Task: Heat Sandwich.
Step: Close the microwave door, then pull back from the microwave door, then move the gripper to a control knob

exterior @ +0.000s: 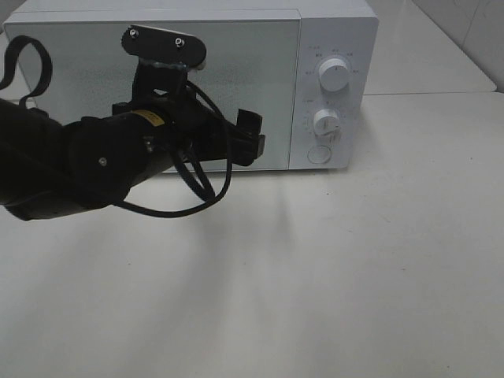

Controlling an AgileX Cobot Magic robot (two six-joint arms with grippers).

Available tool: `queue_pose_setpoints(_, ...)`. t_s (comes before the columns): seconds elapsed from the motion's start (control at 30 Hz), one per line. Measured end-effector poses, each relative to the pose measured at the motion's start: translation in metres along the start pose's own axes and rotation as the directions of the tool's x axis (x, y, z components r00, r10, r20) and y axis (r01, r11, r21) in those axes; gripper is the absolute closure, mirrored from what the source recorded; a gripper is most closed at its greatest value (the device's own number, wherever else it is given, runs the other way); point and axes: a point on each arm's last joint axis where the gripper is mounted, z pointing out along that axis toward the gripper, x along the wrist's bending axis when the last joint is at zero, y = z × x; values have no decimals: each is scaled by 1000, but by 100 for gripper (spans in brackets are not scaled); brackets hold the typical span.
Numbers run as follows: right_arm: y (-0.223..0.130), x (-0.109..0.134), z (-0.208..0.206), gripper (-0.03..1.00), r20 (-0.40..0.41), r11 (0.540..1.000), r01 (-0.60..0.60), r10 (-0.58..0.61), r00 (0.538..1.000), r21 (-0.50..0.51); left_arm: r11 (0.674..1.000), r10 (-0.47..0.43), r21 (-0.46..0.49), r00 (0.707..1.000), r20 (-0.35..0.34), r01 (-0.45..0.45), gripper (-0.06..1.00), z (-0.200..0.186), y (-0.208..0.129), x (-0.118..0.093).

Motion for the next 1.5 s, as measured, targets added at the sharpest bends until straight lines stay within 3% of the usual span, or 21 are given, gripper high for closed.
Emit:
queue_pose_setpoints(0.27,0,0,0,21,0,1000,0,0,1000,0,990,-25,143,996,87,12,-4,-18,-3,0)
queue_pose_setpoints(0.37,0,0,0,21,0,1000,0,0,1000,0,963,-60,267,990,127,24,-4,-22,-8,6)
queue_pose_setpoints(0.43,0,0,0,21,0,1000,0,0,1000,0,956,-69,292,989,134,27,-4,-23,-9,8)
queue_pose_setpoints(0.6,0,0,0,21,0,1000,0,0,1000,0,891,-143,451,975,169,53,-4,-32,-11,24)
queue_pose_setpoints(0.7,0,0,0,21,0,1000,0,0,1000,0,872,-166,485,971,174,62,-4,-36,-10,30)
queue_pose_setpoints(0.93,0,0,0,21,0,1000,0,0,1000,0,785,-250,614,948,196,80,-4,-54,-6,51)
queue_pose_setpoints(1.03,0,0,0,21,0,1000,0,0,1000,0,767,-259,637,945,198,77,-4,-58,-5,57)
queue_pose_setpoints(1.2,0,0,0,21,0,1000,0,0,1000,0,710,-279,702,940,196,64,-4,-68,-6,74)
queue_pose_setpoints(1.3,0,0,0,21,0,1000,0,0,1000,0,635,-326,767,931,164,87,-4,-77,-9,89)
queue_pose_setpoints(1.33,0,0,0,21,0,1000,0,0,1000,0,635,-326,767,931,164,87,-4,-77,-9,89)
queue_pose_setpoints(1.37,0,0,0,21,0,1000,0,0,1000,0,593,-365,795,923,125,127,-4,-82,-10,100)
queue_pose_setpoints(1.5,0,0,0,21,0,1000,0,0,1000,0,563,-390,807,918,70,178,-4,-89,-8,115)
